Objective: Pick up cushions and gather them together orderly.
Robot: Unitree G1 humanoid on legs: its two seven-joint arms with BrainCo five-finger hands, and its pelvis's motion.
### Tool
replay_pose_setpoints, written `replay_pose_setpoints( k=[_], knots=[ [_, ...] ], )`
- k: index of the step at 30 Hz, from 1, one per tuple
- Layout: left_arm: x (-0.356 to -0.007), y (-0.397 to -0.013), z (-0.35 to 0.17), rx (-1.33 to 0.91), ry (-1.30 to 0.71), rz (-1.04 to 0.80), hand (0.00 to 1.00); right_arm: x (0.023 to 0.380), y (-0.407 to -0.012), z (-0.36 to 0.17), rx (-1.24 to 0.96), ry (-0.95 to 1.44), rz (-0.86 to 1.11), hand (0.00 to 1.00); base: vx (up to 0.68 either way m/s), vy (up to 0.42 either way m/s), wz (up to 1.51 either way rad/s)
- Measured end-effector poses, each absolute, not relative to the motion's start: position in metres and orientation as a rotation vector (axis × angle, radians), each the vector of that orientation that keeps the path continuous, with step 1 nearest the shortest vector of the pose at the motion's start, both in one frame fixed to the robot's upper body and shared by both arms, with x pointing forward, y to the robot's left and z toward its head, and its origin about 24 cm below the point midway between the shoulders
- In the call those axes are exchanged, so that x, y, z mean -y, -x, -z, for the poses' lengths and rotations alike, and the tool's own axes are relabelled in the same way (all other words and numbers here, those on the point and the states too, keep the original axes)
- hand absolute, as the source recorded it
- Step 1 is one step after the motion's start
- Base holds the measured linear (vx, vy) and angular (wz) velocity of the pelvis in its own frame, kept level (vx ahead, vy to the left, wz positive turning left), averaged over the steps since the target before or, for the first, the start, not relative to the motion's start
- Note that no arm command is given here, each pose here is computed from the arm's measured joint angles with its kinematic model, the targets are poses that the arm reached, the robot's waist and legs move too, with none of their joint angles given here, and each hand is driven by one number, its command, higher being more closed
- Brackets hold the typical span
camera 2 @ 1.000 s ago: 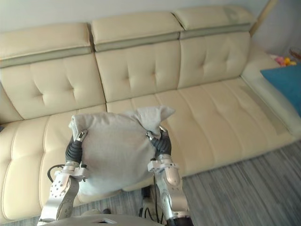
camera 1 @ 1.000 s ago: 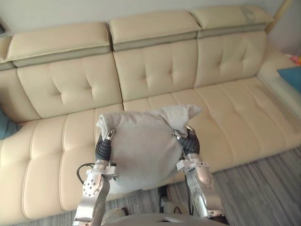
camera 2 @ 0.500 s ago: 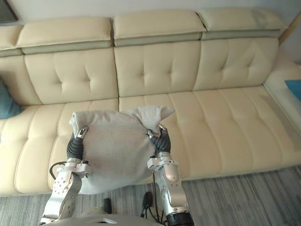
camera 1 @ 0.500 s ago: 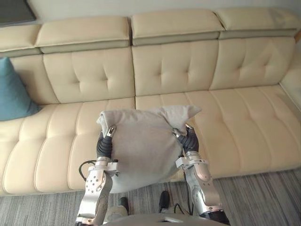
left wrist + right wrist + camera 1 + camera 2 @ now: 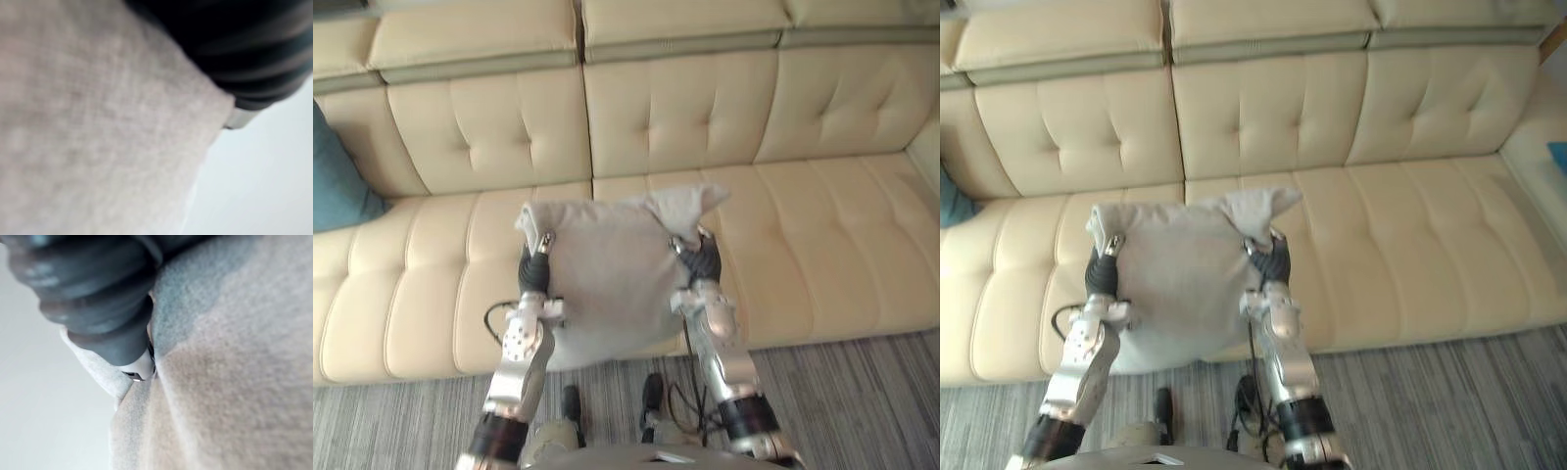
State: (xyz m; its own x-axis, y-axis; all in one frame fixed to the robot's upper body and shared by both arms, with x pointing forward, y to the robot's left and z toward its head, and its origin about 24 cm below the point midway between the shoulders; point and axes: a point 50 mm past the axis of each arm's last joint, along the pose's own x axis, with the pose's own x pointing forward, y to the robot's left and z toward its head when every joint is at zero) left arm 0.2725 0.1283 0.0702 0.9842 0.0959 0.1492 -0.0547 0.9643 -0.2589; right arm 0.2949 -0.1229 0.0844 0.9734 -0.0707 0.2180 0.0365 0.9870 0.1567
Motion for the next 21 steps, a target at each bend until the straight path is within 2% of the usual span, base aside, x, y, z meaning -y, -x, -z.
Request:
replay_pose_setpoints(
  k=[4,7,16,21],
  knots=[
    [-0.133,-0.326,-0.136,0.359,0.156,-0.092,1.00,0.115,-0.347,-0.159,0.410,-0.094,0.081,1.00,-0.08,0.013,0.01],
    [-0.136,-0.347,-0.209,0.579,0.134,-0.117,1.00,0.111,-0.366,-0.241,0.620,-0.057,0.110,1.00,-0.08,0.038,0.00],
    [-0.127,-0.360,-0.343,0.900,0.128,-0.155,1.00,0.115,-0.354,-0.384,0.953,-0.154,0.218,1.00,-0.04,0.056,0.03],
    [-0.122,-0.354,-0.379,0.984,0.120,-0.188,1.00,0.117,-0.343,-0.410,1.013,-0.228,0.278,1.00,-0.04,0.085,0.06]
  ],
)
